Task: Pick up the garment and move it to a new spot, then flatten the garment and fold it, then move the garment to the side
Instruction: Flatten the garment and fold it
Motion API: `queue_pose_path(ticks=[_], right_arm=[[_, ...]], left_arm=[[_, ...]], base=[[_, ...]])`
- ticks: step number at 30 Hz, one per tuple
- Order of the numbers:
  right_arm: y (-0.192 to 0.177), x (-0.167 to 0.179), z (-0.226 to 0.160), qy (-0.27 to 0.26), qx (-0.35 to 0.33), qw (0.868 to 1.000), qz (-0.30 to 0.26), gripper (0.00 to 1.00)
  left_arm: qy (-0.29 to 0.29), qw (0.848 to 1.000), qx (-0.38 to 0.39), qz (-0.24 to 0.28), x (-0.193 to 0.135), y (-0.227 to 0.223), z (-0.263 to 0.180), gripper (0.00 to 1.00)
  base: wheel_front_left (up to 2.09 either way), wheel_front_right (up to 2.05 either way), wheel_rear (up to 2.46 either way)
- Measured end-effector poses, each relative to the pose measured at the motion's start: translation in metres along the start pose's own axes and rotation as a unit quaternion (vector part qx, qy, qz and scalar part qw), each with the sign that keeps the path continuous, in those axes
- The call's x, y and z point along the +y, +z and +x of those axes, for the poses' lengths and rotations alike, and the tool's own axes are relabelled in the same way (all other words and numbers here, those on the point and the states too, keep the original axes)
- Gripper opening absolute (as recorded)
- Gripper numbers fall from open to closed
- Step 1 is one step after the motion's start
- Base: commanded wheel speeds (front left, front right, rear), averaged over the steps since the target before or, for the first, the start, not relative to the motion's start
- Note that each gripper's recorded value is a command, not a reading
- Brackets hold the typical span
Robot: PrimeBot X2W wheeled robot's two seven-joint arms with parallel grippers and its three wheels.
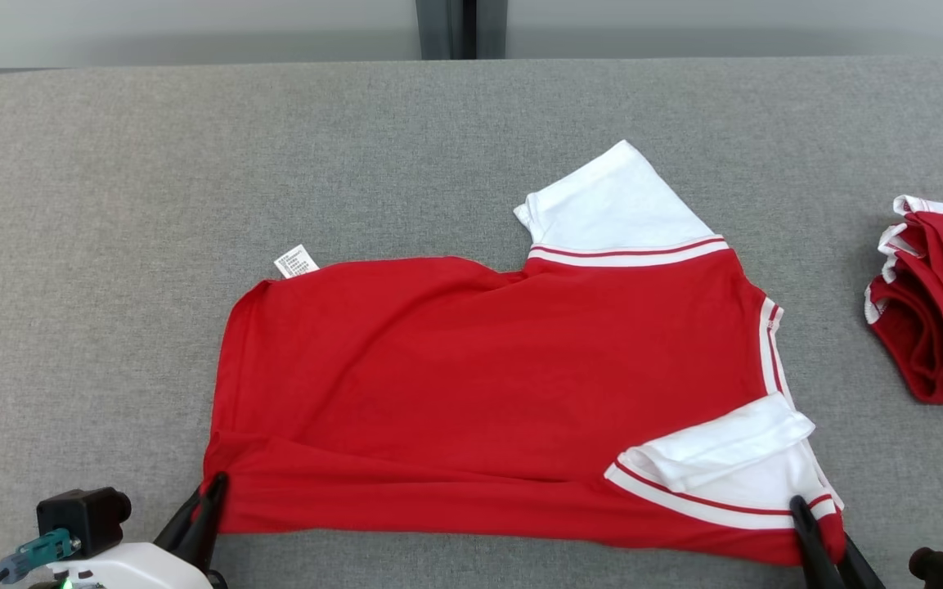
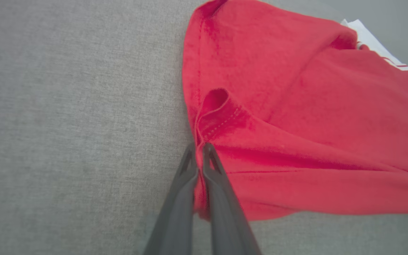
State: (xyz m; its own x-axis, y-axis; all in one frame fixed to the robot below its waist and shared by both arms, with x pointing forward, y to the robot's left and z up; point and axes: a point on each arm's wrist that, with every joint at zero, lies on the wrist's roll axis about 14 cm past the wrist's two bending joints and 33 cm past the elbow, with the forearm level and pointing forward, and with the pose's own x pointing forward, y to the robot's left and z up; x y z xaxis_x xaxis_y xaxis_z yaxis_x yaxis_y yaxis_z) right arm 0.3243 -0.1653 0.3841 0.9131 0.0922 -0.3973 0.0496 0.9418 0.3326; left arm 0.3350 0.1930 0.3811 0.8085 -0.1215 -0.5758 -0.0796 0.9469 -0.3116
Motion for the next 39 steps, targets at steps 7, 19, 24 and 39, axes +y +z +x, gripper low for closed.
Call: queue_pose_path(ticks=[7, 19, 24, 39], right_arm=[[0.024, -0.007, 0.004, -0.008, -0.046, 0.999, -0.011, 1.00], [0.136, 0.023, 0.018, 0.031, -0.218, 0.972, -0.081, 1.00], [0.143, 0.035, 0.016, 0.045, -0.222, 0.970, -0.091, 1.00], [0.142, 0.049, 0.014, 0.064, -0.218, 0.970, -0.089, 1.00]], left_arm=[[0.022, 0.999, -0.038, -0.012, 0.003, 0.012, -0.004, 1.00], [0.025, 0.965, -0.249, 0.072, -0.011, 0.116, -0.013, 1.00], [0.012, 0.953, -0.287, 0.098, -0.027, 0.133, -0.020, 1.00], [0.004, 0.951, -0.288, 0.110, -0.036, 0.137, -0.019, 1.00]], base=[[0.00, 0.00, 0.00], [0.00, 0.00, 0.00], [0.00, 0.00, 0.00], [0.00, 0.00, 0.00]])
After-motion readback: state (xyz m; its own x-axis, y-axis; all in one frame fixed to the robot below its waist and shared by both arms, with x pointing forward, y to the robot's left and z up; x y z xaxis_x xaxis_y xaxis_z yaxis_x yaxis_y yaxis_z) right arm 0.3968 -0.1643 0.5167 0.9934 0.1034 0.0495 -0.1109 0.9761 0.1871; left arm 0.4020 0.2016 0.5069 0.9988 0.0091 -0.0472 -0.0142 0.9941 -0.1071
